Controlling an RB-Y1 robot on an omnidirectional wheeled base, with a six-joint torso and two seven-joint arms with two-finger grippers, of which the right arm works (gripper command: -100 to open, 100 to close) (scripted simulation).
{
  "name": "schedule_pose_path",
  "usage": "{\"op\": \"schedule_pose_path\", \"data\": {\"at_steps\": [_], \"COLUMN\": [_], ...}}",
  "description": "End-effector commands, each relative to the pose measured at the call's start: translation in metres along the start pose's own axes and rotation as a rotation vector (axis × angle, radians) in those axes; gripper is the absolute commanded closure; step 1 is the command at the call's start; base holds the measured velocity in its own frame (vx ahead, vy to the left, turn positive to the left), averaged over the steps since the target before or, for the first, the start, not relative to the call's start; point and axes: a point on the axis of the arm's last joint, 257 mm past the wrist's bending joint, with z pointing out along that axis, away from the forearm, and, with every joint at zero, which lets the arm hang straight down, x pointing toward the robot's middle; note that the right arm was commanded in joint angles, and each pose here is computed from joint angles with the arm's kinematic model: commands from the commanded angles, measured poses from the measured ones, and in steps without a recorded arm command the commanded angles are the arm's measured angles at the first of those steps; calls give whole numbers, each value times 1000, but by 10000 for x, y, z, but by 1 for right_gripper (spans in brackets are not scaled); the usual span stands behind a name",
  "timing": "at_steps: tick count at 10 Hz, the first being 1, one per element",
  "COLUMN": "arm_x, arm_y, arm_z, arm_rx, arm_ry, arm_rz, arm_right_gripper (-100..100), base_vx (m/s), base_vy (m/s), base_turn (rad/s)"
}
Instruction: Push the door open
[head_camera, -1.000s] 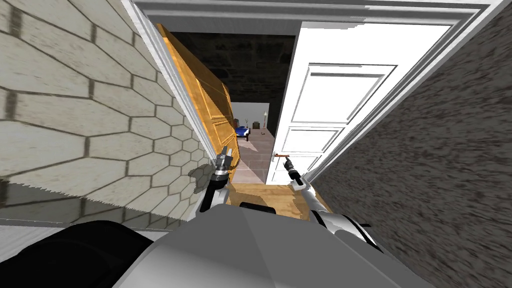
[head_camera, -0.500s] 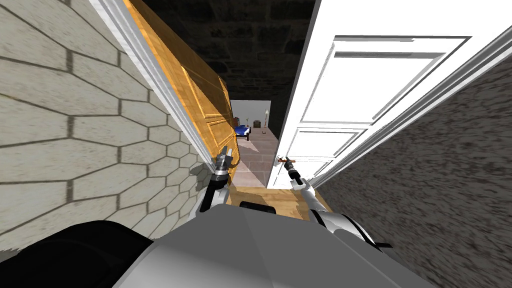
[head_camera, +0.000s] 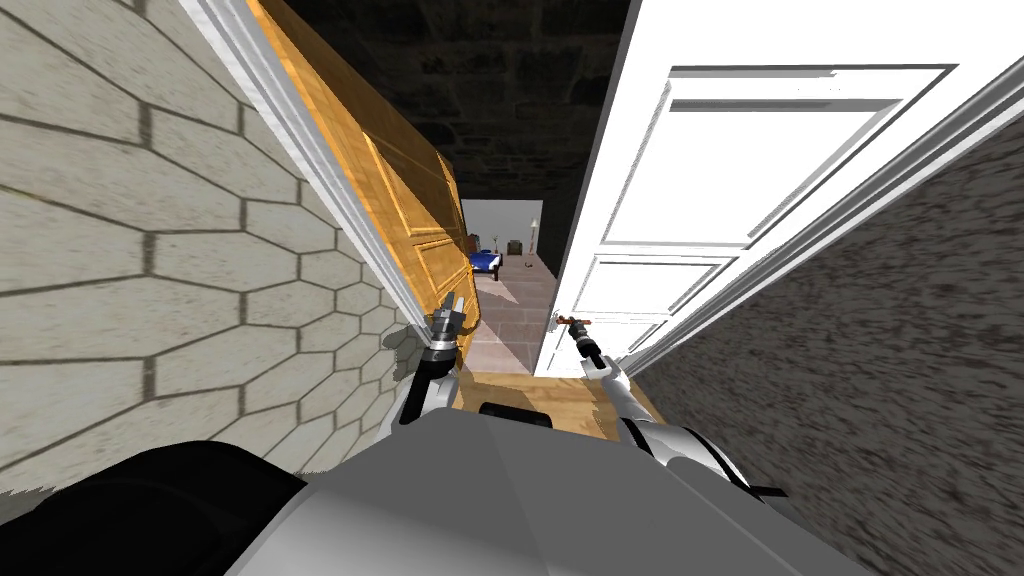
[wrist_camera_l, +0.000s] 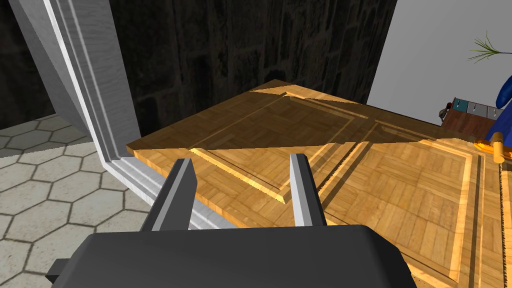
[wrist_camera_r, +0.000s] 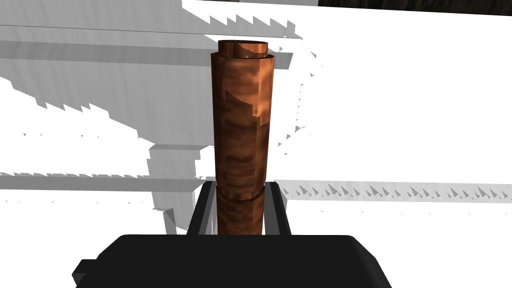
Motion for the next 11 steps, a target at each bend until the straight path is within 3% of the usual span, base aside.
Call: {"op": "schedule_pose_path", "data": {"at_steps": [1, 11], "arm_x": [4, -452], "arm_y": [-50, -3], "arm_z": [-28, -104], "arm_rx": [8, -2], "arm_ry": [0, -105], "arm_rz": [2, -1], "arm_right_gripper": [100, 100], "base_vx": [0, 169], "base_vy": [0, 65], "base_turn": [0, -38]}}
